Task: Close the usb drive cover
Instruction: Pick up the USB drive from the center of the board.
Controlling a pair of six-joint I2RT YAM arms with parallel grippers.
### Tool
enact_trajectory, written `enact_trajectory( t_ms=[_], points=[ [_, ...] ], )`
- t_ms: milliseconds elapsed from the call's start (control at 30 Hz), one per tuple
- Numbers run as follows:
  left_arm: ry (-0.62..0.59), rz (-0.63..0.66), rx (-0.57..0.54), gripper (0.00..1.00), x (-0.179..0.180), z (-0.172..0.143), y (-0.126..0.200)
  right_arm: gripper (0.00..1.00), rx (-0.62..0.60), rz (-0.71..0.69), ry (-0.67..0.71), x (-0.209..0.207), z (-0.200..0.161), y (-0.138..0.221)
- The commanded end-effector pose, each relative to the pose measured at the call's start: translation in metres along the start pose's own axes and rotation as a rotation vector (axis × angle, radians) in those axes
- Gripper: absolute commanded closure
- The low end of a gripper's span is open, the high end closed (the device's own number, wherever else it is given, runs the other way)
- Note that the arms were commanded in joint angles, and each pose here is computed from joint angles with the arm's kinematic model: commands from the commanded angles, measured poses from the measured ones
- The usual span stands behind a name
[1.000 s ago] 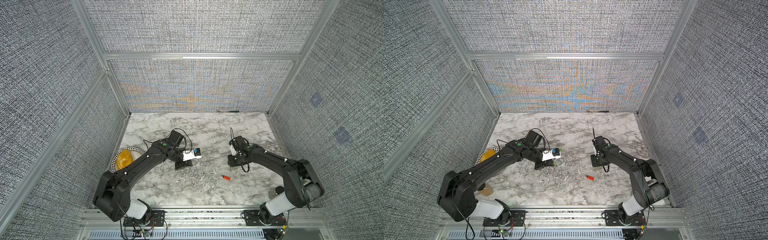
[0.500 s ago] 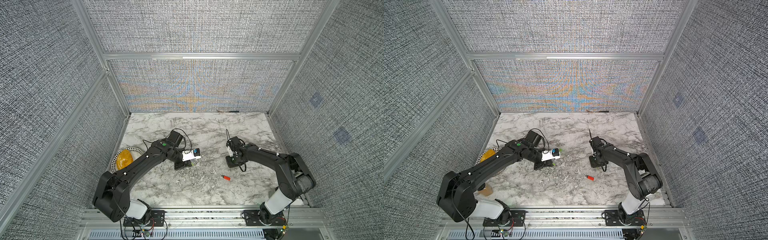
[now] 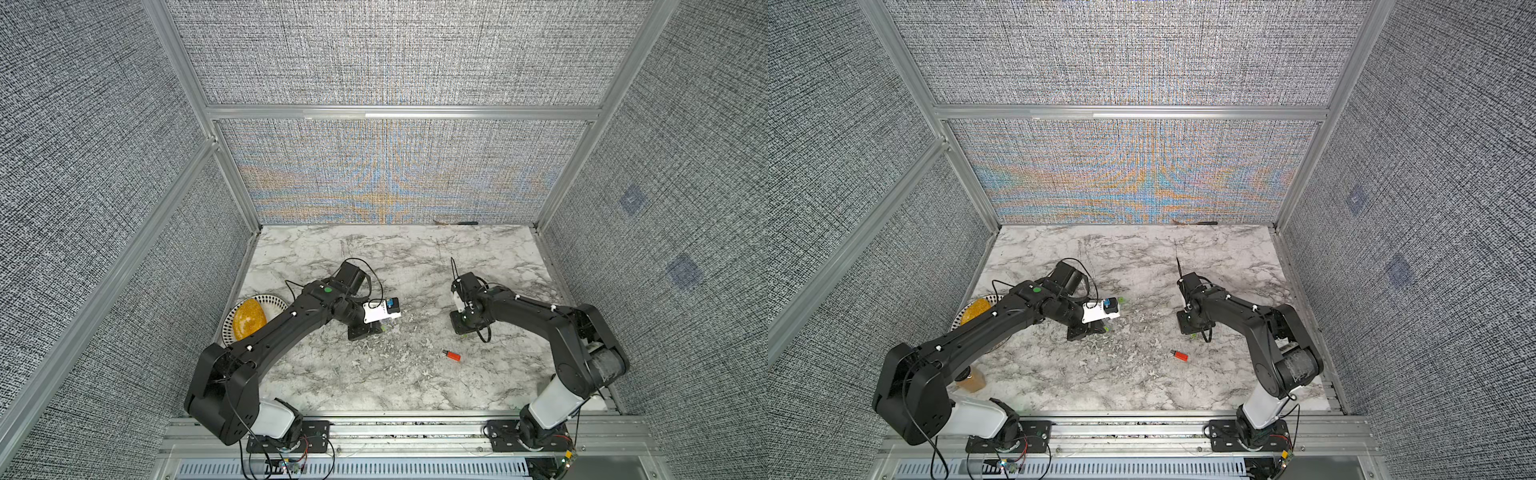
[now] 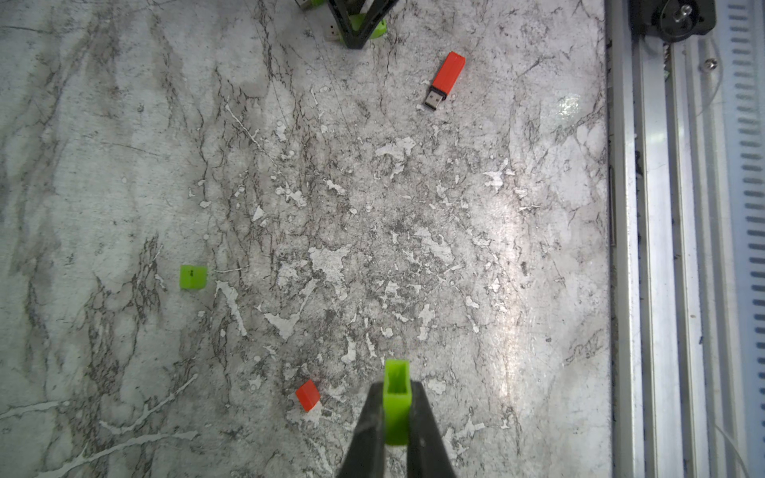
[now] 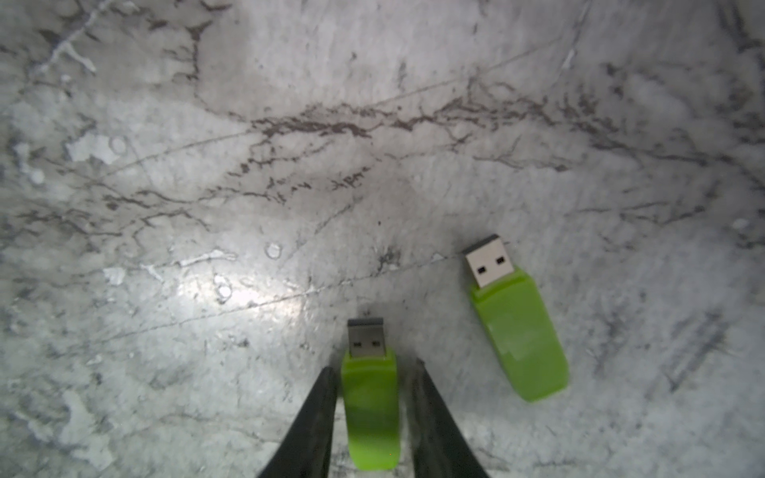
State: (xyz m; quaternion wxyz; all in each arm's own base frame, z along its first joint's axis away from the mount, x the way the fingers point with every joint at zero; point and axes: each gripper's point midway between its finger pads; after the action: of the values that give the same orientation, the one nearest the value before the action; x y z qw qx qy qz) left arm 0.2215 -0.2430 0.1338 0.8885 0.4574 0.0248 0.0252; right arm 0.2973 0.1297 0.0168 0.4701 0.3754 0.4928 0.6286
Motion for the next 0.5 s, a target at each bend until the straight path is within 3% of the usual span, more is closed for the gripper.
enact_trajectory(
  t_ms=[0,233,467],
  points=[
    [-0.003,-0.001,0.009,1.0,-0.0009,-0.0014,0.0013,0.67,0.065,0.013,-0.017,0.0017,-0.0176,-0.0003],
    [-0.002,0.0,0.008,1.0,-0.0014,-0.0015,0.002,0.7,0.084,0.002,-0.024,-0.0006,-0.0203,-0.005],
    [0.001,-0.018,-0.013,1.0,-0.0026,0.0024,0.0006,0.82,0.056,0.012,-0.015,0.0018,-0.0152,-0.0025]
  ],
)
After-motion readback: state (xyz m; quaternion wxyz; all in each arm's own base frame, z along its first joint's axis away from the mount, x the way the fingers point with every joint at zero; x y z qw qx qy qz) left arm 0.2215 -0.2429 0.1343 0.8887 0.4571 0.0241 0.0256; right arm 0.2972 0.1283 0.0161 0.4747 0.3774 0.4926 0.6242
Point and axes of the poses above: each gripper's point midway between its finger pads, its own y axis back along the fingers, its own x axis along the line the jaws close on, z = x × y, and after that the axes turned 2 degrees about y, right-handed
